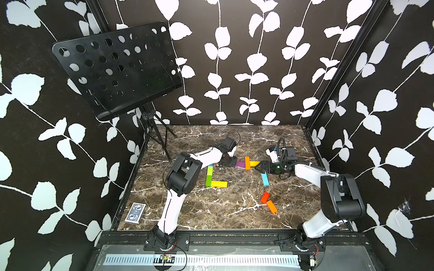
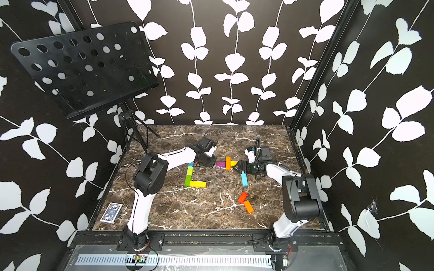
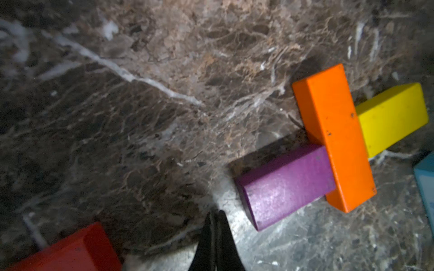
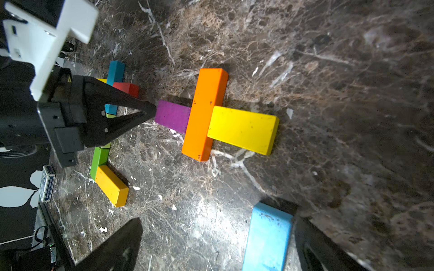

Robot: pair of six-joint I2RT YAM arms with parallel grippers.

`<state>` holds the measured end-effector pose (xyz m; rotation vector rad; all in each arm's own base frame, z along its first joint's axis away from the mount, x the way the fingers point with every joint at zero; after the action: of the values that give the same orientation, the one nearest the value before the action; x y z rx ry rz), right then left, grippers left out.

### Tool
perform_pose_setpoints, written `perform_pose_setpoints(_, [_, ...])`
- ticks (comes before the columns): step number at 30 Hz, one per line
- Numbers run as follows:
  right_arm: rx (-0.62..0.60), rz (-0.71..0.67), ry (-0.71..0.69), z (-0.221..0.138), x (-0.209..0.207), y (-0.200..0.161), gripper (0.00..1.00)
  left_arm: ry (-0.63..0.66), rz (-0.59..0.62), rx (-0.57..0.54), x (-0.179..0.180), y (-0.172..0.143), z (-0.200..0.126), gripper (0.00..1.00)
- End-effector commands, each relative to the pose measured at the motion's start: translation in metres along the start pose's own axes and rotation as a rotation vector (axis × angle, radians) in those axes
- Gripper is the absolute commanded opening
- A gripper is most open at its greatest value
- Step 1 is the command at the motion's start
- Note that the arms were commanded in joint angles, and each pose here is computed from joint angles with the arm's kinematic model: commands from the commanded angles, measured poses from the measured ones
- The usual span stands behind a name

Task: Assemble the letter t with building blocks
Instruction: Assemble the building block at the center of the board.

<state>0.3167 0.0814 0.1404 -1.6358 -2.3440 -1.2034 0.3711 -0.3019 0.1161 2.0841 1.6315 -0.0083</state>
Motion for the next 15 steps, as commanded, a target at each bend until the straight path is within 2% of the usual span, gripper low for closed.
perform_pose_setpoints(1, [-0.028,-0.032,0.016,-0.0026,0.0012,0.0079,0.99,0.007,-0.016,0.029,-0.0036,-0.0027,0.0010,0.08])
perform_pose_setpoints(15, [-0.030,-0.033,0.023,-0.0030,0.0021,0.0081,0.99,-0.042,-0.016,0.045,-0.0121,-0.0040,0.0028,0.16])
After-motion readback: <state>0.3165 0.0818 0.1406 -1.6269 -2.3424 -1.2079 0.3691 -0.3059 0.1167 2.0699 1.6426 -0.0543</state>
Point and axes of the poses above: each gripper's point midway between its finger pads, its own z axis out along the fingers, its own x axis along the line the jaws close on, y = z × x, the point moved 10 cm from there along -z, back along the fingers, and after that the axes turned 11 degrees about -z, right-handed, at the moved point
